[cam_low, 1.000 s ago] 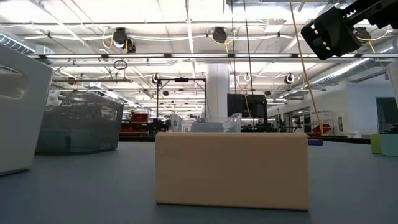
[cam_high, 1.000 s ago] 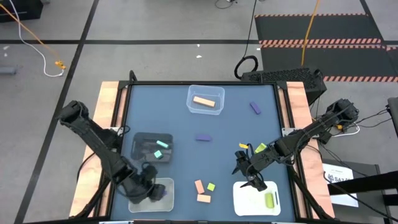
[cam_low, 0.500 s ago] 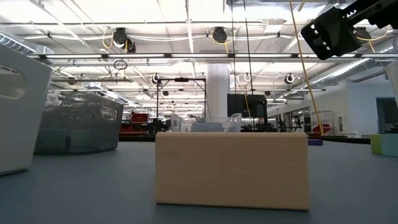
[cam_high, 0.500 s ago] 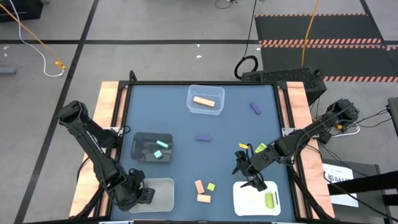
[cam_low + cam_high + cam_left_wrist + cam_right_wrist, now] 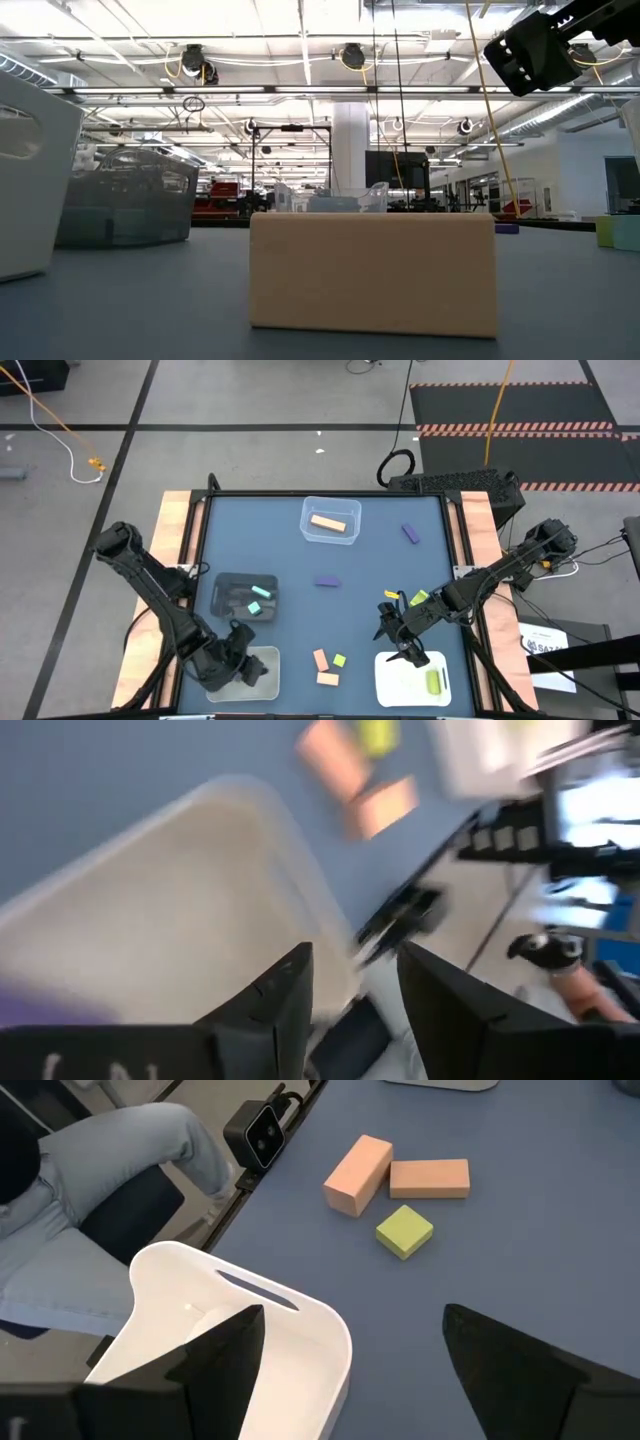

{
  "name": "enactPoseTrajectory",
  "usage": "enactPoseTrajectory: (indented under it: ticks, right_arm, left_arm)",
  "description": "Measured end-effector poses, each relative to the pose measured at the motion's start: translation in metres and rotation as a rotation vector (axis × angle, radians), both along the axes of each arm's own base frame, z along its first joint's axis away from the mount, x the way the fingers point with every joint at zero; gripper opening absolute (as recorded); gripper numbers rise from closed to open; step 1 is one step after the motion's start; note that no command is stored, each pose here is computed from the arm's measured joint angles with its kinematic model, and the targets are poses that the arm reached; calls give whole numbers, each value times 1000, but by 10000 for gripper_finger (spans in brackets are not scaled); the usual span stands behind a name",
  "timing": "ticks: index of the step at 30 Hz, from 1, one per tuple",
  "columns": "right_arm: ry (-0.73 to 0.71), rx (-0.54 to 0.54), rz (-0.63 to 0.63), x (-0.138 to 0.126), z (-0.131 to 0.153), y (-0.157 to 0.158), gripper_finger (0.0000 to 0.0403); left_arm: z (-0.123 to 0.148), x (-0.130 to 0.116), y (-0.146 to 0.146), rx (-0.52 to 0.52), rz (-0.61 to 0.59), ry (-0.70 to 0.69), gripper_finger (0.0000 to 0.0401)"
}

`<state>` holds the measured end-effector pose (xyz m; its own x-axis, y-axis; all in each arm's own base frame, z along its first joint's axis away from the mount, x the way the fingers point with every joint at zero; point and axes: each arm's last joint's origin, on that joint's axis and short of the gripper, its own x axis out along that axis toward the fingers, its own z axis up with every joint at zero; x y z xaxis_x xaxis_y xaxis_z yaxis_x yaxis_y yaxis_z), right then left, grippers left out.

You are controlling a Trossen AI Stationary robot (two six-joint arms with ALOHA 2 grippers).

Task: Sort & place blocks by color
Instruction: Put the bottom purple blocks into the gray bin

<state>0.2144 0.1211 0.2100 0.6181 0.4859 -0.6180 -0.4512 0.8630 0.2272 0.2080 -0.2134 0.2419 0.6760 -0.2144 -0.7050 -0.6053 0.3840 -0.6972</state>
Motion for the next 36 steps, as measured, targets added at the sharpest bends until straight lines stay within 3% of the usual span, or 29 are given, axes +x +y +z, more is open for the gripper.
enactPoseTrajectory:
  ticks: [5,10,17,23,28,36]
  right_arm:
    - [0,0,0,0,0,0,297]
    - [-48,25,0,3,4,1,297]
    - [-113,68,-3,6,11,4,297]
    - [-179,102,-2,9,17,5,298]
    - [-204,116,-2,10,19,6,297]
    - [-215,108,-26,11,20,5,297]
  left_arm:
    - [13,30,16,186,-53,-240,147]
    - [27,57,37,469,-184,-436,147]
    - [39,78,63,846,-314,-563,147]
    - [53,93,85,1085,-312,-660,147]
    - [56,100,101,1185,-308,-657,148]
    - [56,105,113,1170,-337,-667,175]
